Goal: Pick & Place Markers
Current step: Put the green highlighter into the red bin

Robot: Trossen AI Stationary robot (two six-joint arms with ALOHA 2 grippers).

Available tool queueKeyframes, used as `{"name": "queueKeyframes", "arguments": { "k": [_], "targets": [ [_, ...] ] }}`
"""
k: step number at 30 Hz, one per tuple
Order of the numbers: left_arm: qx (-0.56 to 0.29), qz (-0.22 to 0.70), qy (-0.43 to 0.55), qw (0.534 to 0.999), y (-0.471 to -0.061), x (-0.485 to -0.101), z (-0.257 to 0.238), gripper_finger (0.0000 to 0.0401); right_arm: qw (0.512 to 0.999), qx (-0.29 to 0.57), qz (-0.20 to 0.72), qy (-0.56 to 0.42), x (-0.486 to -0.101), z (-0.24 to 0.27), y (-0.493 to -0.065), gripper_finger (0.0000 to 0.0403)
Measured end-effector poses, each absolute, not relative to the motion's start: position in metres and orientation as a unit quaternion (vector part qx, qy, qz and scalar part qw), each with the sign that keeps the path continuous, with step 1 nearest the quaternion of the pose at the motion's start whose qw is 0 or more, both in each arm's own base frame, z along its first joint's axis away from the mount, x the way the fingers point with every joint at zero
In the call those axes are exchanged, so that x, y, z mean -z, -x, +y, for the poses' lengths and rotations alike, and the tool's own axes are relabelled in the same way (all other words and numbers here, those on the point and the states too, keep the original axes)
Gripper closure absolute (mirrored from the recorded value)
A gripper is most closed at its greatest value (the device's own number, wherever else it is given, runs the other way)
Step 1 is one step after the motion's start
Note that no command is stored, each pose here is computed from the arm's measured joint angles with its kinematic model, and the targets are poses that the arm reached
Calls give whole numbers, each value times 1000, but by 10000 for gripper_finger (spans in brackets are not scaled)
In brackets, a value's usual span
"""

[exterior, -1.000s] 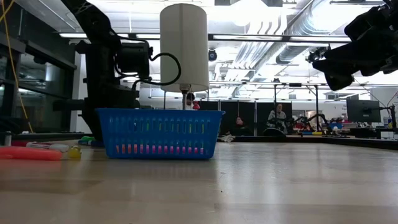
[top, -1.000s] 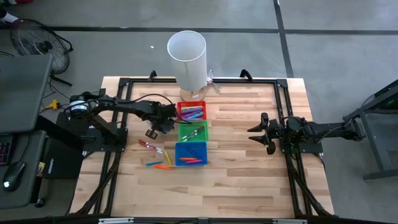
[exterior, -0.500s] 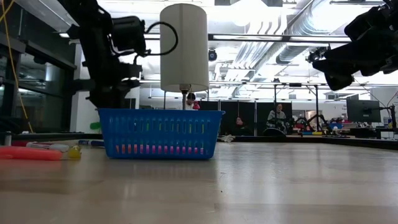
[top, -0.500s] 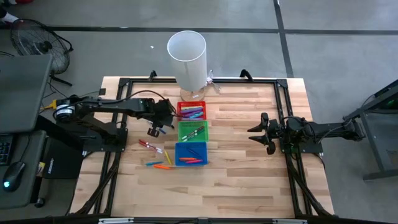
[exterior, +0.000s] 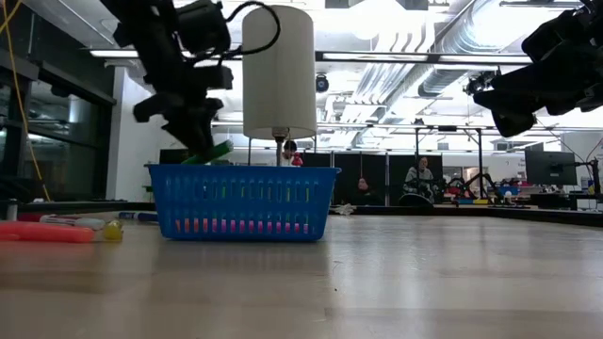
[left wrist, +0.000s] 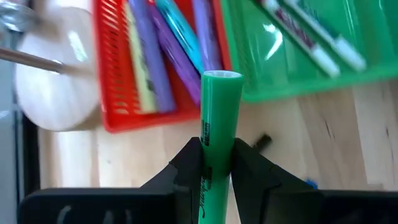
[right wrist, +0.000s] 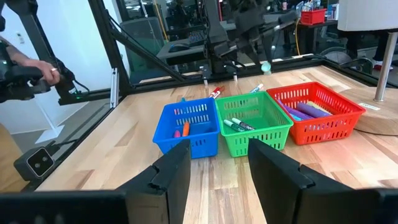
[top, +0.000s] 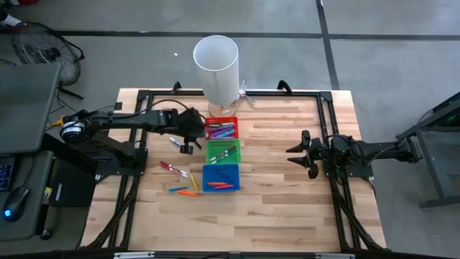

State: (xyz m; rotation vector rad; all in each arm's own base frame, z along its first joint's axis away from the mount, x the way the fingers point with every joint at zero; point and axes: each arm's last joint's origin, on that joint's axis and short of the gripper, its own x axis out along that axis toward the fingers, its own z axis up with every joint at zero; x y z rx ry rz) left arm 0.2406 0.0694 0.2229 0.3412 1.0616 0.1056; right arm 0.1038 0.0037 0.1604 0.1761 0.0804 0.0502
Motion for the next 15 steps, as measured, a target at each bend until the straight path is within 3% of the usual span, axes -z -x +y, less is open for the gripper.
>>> {"name": "queueKeyframes", "arguments": {
  "k": [15],
  "targets": [
    [-121, 475, -171, 855, -276, -229, 64, 343, 995, -25, 40, -88, -160, 4, -104, 253]
  ]
}}
